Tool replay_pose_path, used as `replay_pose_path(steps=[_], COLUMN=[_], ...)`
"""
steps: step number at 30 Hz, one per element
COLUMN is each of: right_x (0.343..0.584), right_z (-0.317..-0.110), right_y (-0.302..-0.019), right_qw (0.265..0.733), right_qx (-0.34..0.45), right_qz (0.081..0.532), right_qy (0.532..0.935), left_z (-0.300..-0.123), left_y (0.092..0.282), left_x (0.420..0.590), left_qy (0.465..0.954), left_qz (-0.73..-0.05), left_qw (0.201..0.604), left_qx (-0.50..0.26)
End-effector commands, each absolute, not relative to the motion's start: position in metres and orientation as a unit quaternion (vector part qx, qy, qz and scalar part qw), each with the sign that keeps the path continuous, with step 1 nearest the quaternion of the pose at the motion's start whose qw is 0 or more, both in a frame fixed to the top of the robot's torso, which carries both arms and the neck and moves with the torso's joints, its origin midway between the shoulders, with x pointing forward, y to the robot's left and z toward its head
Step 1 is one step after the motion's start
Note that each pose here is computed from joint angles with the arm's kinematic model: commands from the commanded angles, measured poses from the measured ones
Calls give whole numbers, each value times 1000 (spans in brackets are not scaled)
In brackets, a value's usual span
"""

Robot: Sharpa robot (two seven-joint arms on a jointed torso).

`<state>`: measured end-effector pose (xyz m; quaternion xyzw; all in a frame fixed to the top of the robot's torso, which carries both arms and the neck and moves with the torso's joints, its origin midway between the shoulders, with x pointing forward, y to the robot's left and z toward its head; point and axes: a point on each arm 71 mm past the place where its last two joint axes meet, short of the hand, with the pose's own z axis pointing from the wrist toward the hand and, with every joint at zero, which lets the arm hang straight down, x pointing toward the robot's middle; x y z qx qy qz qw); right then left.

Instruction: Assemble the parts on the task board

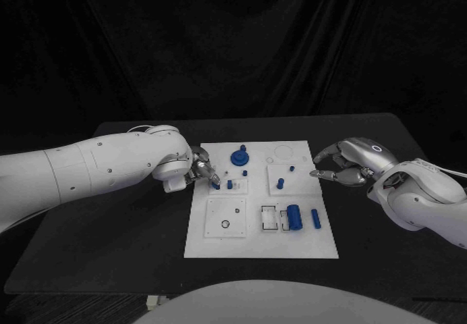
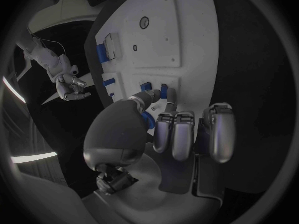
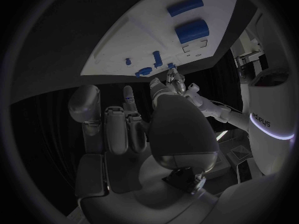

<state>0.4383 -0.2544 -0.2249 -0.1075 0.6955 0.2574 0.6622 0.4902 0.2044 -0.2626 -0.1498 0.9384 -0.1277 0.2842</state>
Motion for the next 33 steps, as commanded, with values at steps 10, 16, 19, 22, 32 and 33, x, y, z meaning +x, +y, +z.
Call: replay_pose_path(steps=[10, 16, 19, 22, 32, 33], right_x=[438, 438, 438, 439, 439, 439], right_z=[-226, -227, -227, -227, -227, -227], right_y=[-255, -255, -255, -254, -255, -255], right_qw=[662, 661, 661, 661, 660, 660], right_qx=[-105, -105, -105, -106, -106, -106], right_qz=[253, 253, 253, 254, 253, 253], right_qy=[698, 698, 698, 698, 699, 699], left_z=[-272, -273, -273, -273, -273, -273], left_y=[201, 202, 202, 202, 203, 203], left_x=[484, 485, 485, 485, 486, 486], left_qy=[951, 952, 952, 952, 951, 951], left_qz=[-102, -97, -95, -94, -92, -92], left_qw=[257, 255, 256, 256, 258, 258], left_qx=[-137, -138, -139, -140, -142, -143])
